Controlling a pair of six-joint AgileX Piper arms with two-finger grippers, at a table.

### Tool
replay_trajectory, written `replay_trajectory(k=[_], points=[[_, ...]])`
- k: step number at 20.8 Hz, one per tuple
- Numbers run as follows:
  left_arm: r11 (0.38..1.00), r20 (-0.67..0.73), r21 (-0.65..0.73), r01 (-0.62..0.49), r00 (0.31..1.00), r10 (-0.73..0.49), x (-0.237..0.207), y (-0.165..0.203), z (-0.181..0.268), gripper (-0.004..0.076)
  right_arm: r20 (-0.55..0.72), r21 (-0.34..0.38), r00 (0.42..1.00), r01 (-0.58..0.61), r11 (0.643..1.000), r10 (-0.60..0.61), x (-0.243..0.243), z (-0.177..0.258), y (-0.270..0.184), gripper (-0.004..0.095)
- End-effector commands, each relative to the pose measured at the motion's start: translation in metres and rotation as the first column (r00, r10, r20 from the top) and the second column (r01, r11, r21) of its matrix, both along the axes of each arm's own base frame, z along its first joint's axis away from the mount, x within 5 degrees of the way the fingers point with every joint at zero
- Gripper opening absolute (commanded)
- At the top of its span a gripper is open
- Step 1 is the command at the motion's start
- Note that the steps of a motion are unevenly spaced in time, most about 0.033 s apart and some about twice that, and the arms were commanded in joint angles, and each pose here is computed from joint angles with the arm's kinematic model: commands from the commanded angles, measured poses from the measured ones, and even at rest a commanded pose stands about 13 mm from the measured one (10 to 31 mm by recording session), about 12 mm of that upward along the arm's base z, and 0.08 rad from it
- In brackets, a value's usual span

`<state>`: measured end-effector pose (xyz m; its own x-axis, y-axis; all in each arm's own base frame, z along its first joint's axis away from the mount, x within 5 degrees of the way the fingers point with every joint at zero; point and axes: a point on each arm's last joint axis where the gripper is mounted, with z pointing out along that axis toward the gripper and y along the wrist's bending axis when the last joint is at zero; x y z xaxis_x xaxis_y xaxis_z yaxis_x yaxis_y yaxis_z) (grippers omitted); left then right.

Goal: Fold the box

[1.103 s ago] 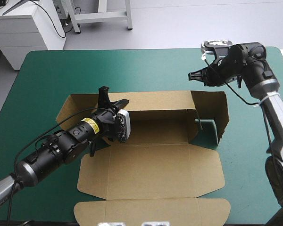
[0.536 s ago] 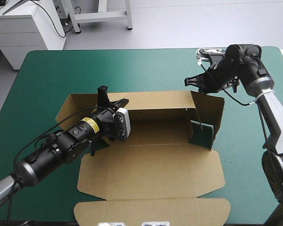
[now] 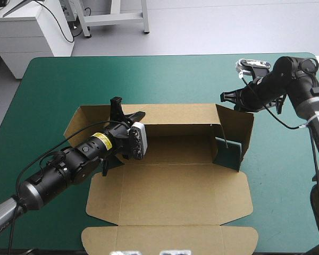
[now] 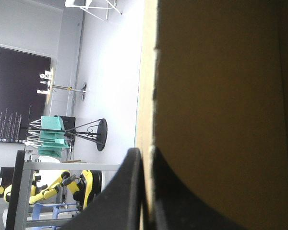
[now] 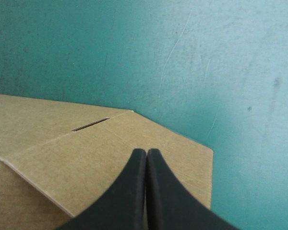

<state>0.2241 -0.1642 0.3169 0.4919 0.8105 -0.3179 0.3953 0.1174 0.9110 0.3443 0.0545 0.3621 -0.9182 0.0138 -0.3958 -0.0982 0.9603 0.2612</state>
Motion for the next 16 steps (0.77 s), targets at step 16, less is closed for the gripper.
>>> replay_trajectory(k=[16], points=[[0.991, 0.021, -0.124, -0.048, 0.998, 0.051, 0.007, 0.004, 0.013, -0.0008, 0.023, 0.156, 0.997, -0.083, 0.984, 0.080, -0.043, 0.016, 0.001, -0.0014]])
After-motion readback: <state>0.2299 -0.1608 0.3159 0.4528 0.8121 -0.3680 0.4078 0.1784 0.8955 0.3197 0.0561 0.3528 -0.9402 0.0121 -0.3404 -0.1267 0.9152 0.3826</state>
